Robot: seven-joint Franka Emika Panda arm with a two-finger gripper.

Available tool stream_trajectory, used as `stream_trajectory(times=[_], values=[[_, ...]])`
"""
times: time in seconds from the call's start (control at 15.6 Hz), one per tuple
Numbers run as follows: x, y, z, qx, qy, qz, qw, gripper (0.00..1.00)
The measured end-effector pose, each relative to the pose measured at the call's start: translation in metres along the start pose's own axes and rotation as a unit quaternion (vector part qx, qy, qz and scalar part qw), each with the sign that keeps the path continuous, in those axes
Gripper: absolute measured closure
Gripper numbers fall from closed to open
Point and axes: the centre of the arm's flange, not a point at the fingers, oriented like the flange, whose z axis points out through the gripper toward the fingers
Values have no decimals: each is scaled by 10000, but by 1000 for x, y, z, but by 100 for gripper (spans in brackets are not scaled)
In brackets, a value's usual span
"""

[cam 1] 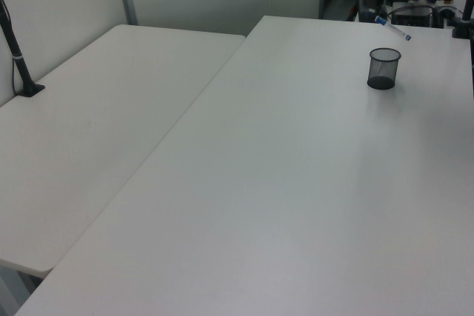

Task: Insert the marker
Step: 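Carry the held marker over to the black mesh pen cup, then lower the marker tip into the pen cup opening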

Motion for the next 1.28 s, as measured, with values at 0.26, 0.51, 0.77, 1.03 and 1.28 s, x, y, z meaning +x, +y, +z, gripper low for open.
stream_trajectory(times=[0.26, 0.51, 0.77, 1.03, 1.28], values=[[6, 17, 42, -180, -2, 114, 9998, 82], [10, 29, 60, -310, 84, 195, 9993, 82], [12, 28, 65, -244, 146, 263, 9992, 82], [16, 24, 71, -252, 185, 252, 9992, 82], [23, 11, 82, -264, 236, 332, 9988, 82]])
